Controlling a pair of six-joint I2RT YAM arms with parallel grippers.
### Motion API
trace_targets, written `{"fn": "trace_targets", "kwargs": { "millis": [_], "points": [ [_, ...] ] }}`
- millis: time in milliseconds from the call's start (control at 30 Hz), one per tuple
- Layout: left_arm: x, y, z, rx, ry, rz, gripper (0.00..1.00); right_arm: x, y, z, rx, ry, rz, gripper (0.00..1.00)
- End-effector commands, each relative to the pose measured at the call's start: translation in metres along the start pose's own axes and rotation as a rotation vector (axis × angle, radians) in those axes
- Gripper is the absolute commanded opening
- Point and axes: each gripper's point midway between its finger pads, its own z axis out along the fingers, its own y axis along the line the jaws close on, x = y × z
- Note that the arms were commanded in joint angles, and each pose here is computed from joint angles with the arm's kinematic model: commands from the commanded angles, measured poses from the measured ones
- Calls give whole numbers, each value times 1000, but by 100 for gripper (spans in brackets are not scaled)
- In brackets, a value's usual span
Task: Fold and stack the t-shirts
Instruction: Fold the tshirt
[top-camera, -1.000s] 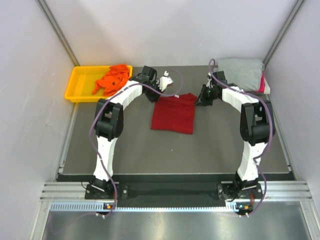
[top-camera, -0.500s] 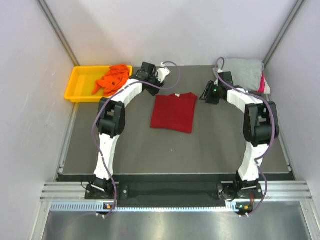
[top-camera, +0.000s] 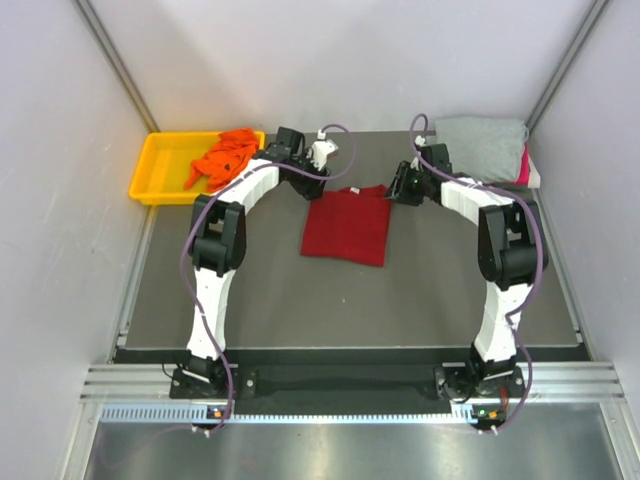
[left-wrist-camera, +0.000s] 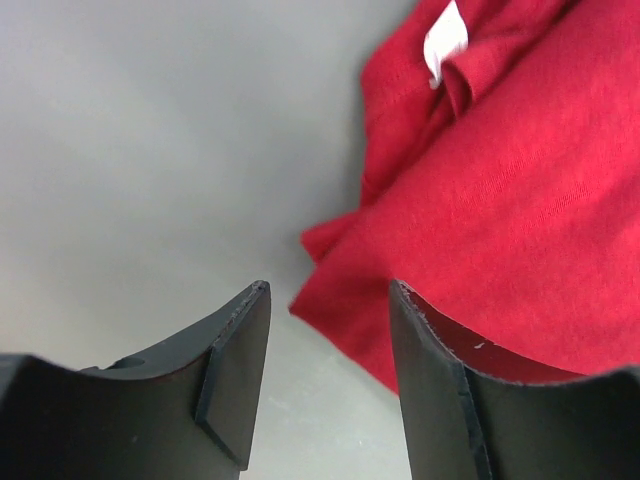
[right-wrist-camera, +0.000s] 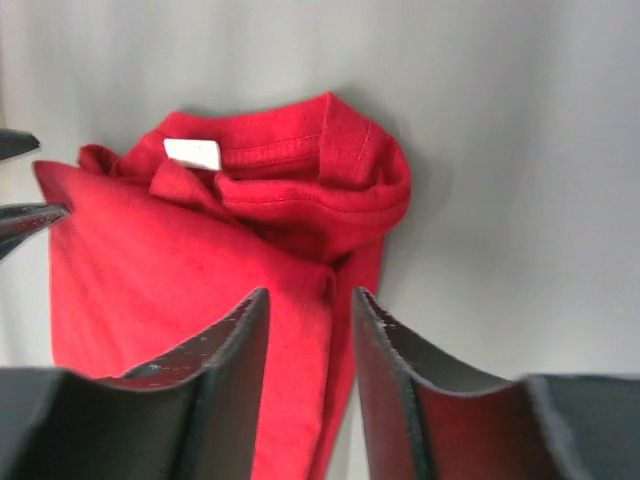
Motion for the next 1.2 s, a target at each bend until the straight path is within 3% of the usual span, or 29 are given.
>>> {"fn": "trace_targets", "kwargs": {
  "millis": [0, 133, 233, 333, 367, 433, 633, 900, 1167],
  "points": [
    [-15, 4, 4, 34, -50, -21, 56, -13, 20, 9, -72, -25, -36, 37],
    [-11, -6, 7, 90, -50, -42, 52, -12, 19, 11, -70, -24, -40, 36],
    [-8, -14, 7, 127, -43, -54, 44, -8, 19, 11, -75, -13, -37, 27],
    [-6, -14, 7, 128, -38, -55, 28, -12, 18, 9, -72, -41, -38, 11],
    [-5, -15, 7, 128, -35, -55, 16, -13, 19, 9, -77, -47, -41, 3],
    [-4, -14, 7, 125, -34, -58, 0, -16, 20, 8, -72, -57, -40, 0],
    [-14, -12, -4, 94, -65, -52, 0, -27, 23, -2, -70, -109, -42, 0],
    [-84, 2, -62, -50, -245, -24, 0, -70, 27, -38, -56, -284, -10, 0],
    [-95, 17, -43, -70, -294, -45, 0, -86, 27, -28, -42, -308, 28, 0]
  ]
}}
